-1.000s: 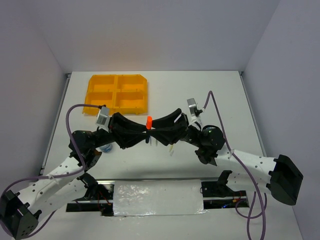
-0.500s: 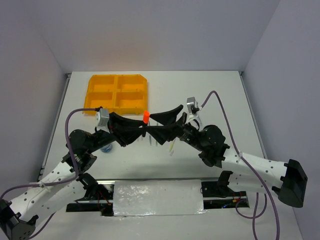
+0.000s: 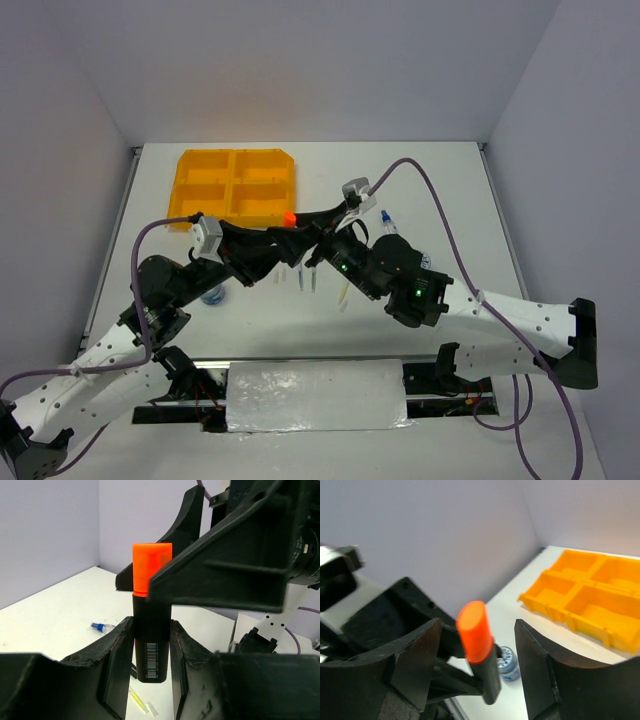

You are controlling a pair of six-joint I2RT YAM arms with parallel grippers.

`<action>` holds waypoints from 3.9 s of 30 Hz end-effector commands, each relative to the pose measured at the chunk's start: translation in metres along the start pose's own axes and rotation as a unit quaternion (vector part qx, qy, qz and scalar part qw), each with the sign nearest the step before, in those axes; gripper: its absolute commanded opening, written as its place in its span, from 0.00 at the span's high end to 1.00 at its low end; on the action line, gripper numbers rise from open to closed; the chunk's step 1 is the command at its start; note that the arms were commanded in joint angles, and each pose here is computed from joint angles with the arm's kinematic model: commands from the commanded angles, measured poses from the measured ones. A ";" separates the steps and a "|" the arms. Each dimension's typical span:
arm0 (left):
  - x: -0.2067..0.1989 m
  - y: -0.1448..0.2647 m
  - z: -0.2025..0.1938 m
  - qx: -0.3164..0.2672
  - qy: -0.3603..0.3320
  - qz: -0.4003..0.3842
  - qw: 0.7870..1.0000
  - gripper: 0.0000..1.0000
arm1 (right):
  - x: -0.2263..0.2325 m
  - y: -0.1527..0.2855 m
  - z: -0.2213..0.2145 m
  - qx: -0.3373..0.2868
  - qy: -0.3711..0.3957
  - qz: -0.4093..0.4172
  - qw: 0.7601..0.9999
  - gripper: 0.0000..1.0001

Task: Sort the stationery into containers
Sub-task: Close the pen cap on the pen.

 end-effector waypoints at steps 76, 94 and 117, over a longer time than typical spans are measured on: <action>-0.037 -0.016 0.031 0.022 0.024 -0.232 0.972 1.00 | 0.001 0.030 0.044 0.200 0.103 0.310 0.924 0.02; -0.036 -0.024 0.012 0.041 0.036 -0.241 0.969 1.00 | 0.029 0.043 0.075 0.173 0.097 0.321 0.926 0.03; -0.033 -0.030 0.006 0.053 0.042 -0.231 0.971 1.00 | -0.002 0.028 0.056 0.170 0.112 0.257 0.945 0.42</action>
Point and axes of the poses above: each gripper's point midway between its finger pads, its own y axis back along the fingers, its own x axis along the line the jaws close on, z = x × y, the point moved 8 cm from there along y, back along the fingers, and after that the axes turned 15 degrees about -y, right-handed, at the moved point
